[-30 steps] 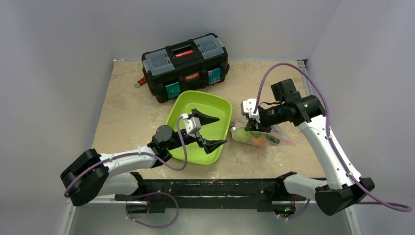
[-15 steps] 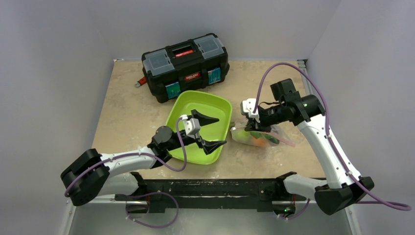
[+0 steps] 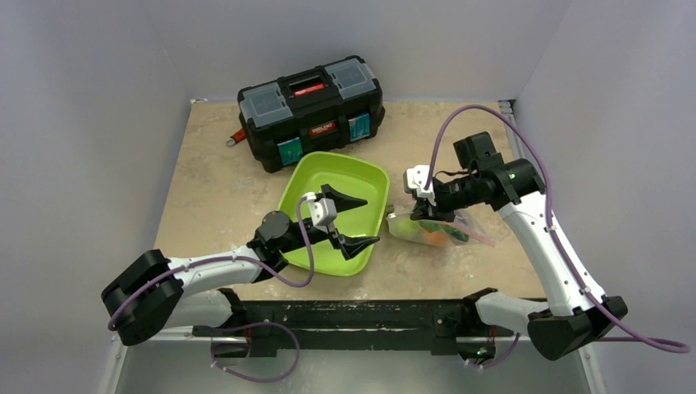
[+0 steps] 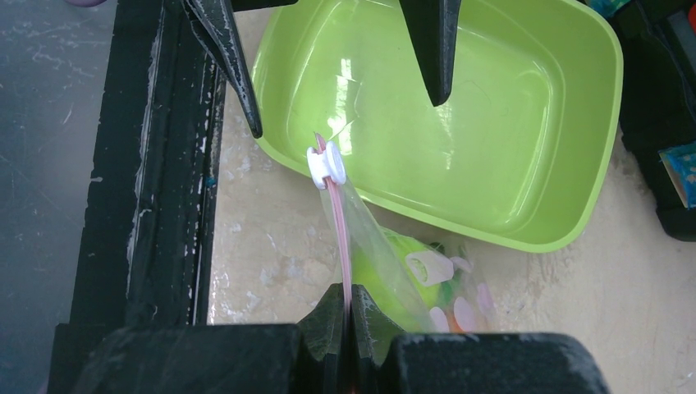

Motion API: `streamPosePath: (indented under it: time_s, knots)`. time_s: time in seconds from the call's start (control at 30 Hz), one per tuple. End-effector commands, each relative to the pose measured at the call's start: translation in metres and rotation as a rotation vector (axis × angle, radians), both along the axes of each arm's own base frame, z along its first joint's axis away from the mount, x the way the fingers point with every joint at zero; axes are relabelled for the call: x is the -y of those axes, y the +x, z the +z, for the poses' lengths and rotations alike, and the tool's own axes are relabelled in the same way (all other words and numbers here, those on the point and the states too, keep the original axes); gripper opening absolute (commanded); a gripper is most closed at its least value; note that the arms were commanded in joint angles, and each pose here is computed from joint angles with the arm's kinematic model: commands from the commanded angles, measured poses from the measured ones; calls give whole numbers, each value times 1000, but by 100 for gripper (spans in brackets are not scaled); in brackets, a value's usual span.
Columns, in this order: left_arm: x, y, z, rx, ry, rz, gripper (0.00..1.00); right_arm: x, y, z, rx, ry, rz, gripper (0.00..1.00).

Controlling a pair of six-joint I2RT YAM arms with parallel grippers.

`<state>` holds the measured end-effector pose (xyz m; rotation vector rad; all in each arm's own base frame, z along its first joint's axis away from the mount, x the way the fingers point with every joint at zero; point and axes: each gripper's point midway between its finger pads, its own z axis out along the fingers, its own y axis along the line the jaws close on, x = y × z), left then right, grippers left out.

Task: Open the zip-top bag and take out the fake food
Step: Adjust the zipper food storage bag at the center of the board.

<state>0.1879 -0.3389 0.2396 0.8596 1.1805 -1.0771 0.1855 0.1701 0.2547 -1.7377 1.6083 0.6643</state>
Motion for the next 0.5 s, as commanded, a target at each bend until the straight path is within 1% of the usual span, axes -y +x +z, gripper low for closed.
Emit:
streamPosePath:
  time_s: [0.0,0.47]
  knots:
    - [-2,0,13,6,-30,1,100,-3,-2,3,1,21,20,0]
    - [0,-5,12,21,-24,-31,100,-3,-3,3,-8,23,23,0]
